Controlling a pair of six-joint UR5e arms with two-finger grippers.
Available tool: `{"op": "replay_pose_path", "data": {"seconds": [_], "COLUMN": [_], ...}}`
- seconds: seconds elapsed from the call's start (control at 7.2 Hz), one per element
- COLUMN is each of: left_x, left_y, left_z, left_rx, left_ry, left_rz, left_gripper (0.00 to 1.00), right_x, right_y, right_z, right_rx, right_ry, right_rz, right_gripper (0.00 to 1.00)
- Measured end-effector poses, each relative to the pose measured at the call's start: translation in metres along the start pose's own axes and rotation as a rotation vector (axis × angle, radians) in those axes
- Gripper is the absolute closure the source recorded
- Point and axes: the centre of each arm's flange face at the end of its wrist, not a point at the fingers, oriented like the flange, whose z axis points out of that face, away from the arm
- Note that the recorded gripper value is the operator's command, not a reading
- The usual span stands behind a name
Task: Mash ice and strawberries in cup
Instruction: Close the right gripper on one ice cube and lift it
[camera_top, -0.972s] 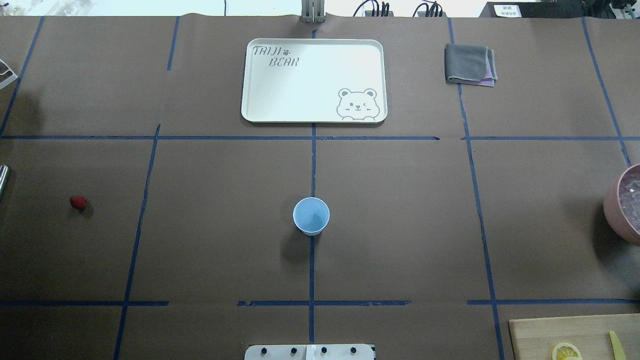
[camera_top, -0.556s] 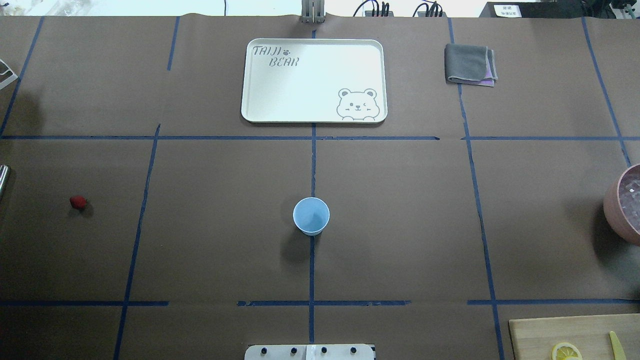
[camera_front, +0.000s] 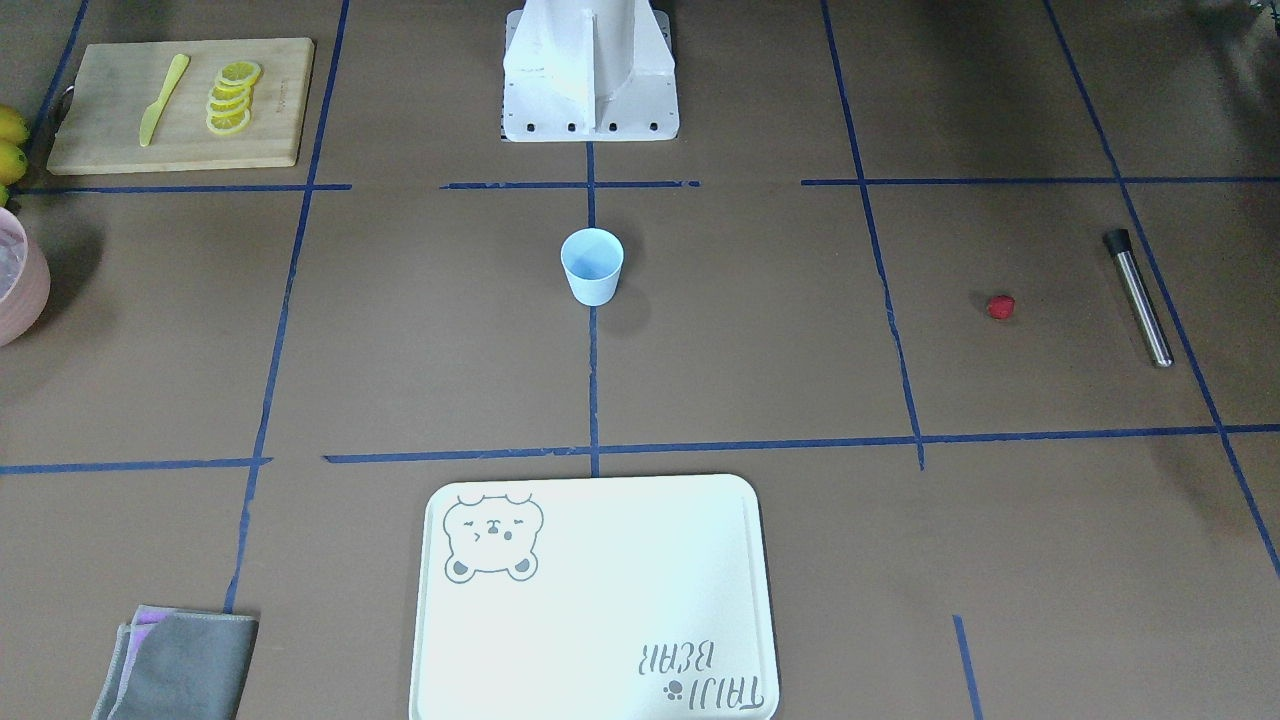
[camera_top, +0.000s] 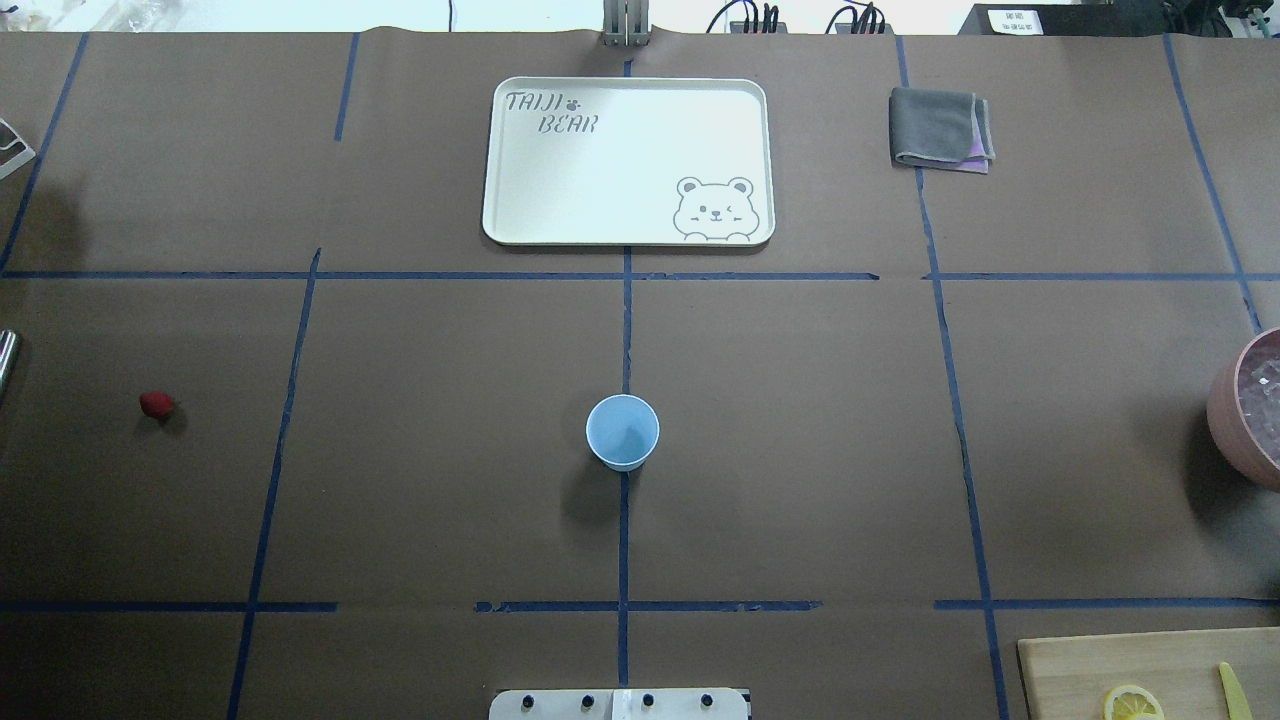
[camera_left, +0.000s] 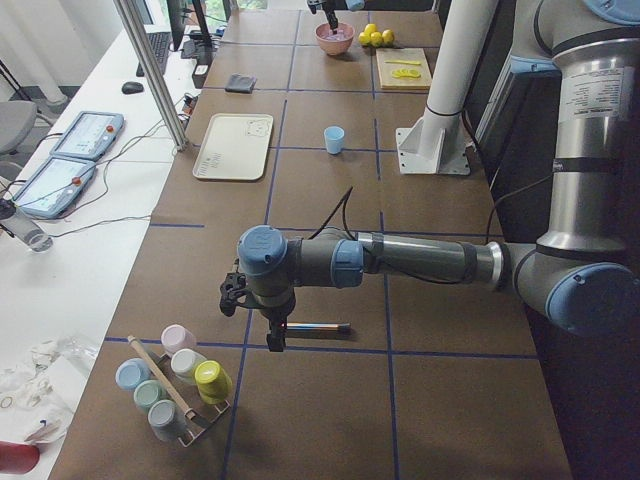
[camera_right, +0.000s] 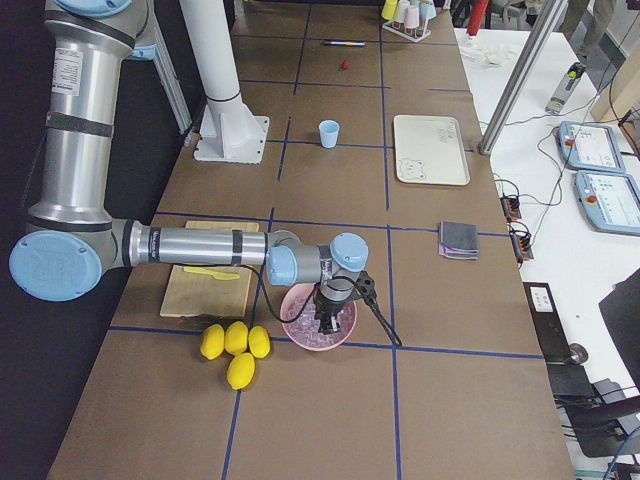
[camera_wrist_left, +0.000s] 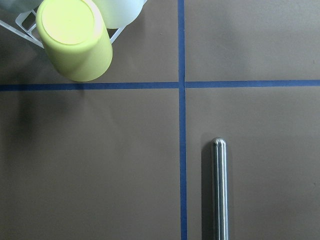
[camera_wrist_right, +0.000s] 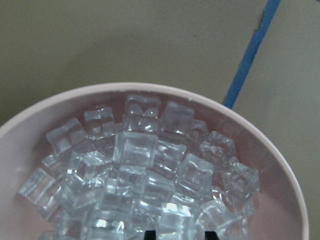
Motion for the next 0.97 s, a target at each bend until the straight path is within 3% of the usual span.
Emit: {"op": "replay_pose_path", "data": {"seconds": [0.42, 0.69, 0.97], "left_x": [0.002, 0.003, 0.004], "left_y": [0.0, 0.001, 0.001], "left_z": [-0.002, -0.003, -0.004], "left_rx": [0.004, 0.006, 0.006], "left_ry": [0.0, 0.0, 0.0], "left_rz": [0.003, 0.003, 0.004], "left_gripper": [0.0, 0.0, 0.0], "right_x": [-0.01, -0.016, -0.03], "right_y": [-0.004, -0.008, -0.033], "right_z": [-0.018, -0.065, -0.121], "right_rx": [0.036, 0.106, 0.179], "right_ry": [0.003, 0.005, 0.005], "right_rz": [-0.018, -0.002, 0.006], "right_gripper": [1.0, 1.0, 1.0]}}
